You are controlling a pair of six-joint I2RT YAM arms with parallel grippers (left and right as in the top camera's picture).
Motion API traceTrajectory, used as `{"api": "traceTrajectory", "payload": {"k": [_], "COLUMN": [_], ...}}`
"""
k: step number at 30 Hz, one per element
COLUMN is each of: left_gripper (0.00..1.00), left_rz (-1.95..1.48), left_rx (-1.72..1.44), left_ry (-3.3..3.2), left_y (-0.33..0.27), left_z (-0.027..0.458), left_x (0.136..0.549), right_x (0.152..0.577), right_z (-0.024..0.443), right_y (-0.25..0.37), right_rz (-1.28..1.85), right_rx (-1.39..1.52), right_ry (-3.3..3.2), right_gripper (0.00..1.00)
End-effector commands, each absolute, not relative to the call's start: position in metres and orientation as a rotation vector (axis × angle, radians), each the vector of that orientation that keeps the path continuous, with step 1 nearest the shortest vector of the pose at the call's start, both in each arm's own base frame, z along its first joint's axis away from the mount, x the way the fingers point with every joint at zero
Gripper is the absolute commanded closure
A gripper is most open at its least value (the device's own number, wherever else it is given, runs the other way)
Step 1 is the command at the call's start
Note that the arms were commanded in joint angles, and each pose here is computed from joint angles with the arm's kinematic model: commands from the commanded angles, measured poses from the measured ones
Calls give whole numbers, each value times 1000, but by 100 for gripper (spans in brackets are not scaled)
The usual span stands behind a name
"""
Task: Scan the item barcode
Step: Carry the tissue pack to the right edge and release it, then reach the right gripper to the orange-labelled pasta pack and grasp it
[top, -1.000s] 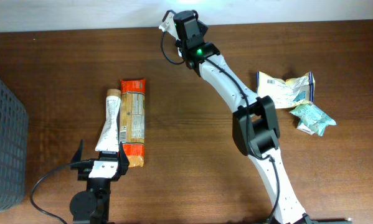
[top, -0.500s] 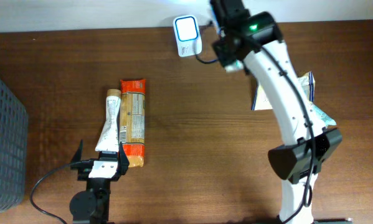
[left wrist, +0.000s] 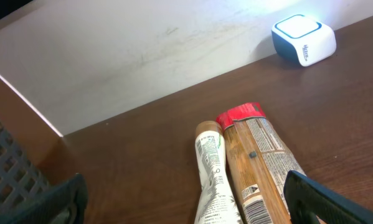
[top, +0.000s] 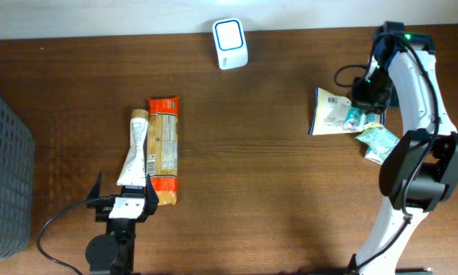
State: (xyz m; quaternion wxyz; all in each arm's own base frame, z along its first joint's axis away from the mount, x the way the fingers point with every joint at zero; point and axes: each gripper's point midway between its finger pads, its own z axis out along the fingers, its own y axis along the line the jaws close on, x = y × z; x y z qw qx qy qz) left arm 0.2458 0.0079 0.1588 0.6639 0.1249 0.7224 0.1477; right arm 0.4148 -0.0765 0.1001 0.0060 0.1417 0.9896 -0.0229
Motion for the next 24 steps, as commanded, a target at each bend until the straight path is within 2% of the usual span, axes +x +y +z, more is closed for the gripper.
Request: {"api": "traceTrajectory", "payload": {"k": [1,2,5,10,13,15,19,20,24], "left_gripper": [1,1,1,1,1,1,1,1,1], "left_rz": [344,344,344,344,344,344,344,344,344], "left_rx": [291,291,291,291,291,291,291,291,291], "left_ry": [1632,1633,1633,1633,1633,1633,1633,1633,1632], "left_y": [9,8,8,9,8,8,8,9,8], "left_z": [157,157,157,157,157,157,157,157,157], "left_x": [246,246,246,246,246,246,246,246,246], "right_x": [417,423,438,450,462,467,473,471,457], "right_z": [100,105,123,139,151,157,164,161,138], "right_y": [-64,-53,-23,26,111,151,249,276,343], "right_rz": [44,137,330,438,711,771,811,798,753], "right_rx": [472,460,341,191,-39,-144,-290,-311,-438], "right_ry": [3089,3070,3018,2975,2872,2811,2678,2655,2614], "right_gripper": [22,16,9,7,7,7,5,1,1]}}
